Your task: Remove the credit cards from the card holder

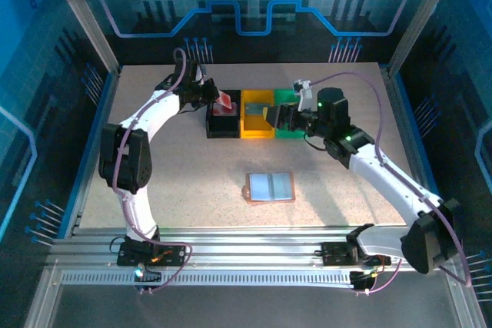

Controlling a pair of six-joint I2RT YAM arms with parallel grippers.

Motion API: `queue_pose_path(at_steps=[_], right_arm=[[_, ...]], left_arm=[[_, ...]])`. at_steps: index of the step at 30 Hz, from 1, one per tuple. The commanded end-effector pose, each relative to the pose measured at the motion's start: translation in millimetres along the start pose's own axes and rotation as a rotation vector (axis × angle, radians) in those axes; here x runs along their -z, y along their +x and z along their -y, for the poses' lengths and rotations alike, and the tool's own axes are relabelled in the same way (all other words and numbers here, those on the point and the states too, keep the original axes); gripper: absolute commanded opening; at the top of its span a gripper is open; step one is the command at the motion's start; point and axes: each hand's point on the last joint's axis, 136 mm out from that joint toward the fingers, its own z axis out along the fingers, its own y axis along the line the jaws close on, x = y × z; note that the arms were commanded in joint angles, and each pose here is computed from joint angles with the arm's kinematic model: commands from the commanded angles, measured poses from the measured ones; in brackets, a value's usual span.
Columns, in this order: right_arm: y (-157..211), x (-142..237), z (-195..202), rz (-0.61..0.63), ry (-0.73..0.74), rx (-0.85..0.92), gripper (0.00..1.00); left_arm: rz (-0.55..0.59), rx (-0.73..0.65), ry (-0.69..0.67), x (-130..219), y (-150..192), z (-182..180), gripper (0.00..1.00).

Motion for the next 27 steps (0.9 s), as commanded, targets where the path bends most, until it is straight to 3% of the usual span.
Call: queue_pose_path(at_steps=[1,27], right_arm=[[0,9,-5,0.028,0.019,0.043,0.61],[27,-1,-34,-0.039,-0.056,0.137,0.62]], left_arm=[[-0.019,-0.008,-0.069,-7,2,-8,0.00],[-0.044,0.028,-0.077,-55,7,-5,0.00]])
